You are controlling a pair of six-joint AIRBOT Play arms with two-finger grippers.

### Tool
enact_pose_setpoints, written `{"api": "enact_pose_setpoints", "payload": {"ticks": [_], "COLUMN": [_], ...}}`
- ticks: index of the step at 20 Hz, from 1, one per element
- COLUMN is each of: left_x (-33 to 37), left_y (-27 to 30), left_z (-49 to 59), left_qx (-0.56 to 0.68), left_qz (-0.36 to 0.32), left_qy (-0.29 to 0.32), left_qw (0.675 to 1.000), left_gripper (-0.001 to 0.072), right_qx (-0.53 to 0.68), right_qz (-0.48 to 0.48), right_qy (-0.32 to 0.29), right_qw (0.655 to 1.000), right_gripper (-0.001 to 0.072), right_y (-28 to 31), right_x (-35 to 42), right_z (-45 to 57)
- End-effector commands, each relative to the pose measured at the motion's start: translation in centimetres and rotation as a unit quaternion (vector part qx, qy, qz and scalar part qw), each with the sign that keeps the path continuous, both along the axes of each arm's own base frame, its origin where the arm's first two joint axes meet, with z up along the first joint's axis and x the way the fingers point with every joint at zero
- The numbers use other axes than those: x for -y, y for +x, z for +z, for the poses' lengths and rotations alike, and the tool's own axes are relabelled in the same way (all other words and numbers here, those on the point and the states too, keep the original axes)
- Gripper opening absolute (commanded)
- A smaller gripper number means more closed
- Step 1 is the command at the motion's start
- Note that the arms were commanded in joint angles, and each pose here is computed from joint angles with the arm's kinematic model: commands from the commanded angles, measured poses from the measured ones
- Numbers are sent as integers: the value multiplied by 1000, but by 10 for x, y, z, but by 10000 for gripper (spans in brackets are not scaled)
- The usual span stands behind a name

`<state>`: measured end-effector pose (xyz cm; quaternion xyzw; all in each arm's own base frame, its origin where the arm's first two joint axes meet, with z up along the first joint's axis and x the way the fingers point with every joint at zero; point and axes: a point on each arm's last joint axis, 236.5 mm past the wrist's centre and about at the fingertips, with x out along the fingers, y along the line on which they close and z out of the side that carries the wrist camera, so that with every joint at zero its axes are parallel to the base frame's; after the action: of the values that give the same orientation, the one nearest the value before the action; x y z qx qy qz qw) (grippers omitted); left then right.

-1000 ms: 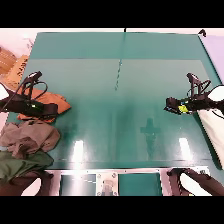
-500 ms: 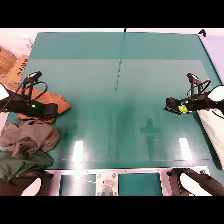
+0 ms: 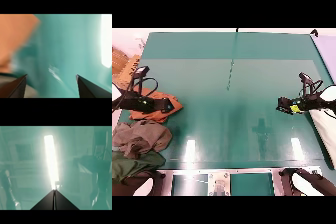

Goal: Fold the shirts.

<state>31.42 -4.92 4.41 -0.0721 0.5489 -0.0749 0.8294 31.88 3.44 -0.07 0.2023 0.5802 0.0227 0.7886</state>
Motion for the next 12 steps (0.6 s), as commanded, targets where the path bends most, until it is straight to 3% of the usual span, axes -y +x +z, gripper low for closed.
{"api": "enact_pose_setpoints", "payload": {"ticks": [1,3,10,11,12], "left_x": [-78,-99,-118,-119,-120], "left_y": [35,44,55,53,54], "left_z": [4,-17,-139,-146,-149], "left_qx": [62,41,-93,-103,-103], "left_qz": [50,32,-74,-81,-88], "left_qy": [160,216,285,288,290], "left_qw": [984,975,951,949,948], "left_gripper": [682,718,716,680,514], "right_qx": [23,33,41,41,41], "right_qz": [-8,-12,-15,-15,-15], "right_qy": [-1,-3,-4,-4,-4], "right_qw": [1000,999,999,999,999], "right_gripper": [18,18,18,18,18], "right_y": [11,15,19,19,19], "right_x": [1,3,4,4,4], "right_z": [4,5,7,7,7]}}
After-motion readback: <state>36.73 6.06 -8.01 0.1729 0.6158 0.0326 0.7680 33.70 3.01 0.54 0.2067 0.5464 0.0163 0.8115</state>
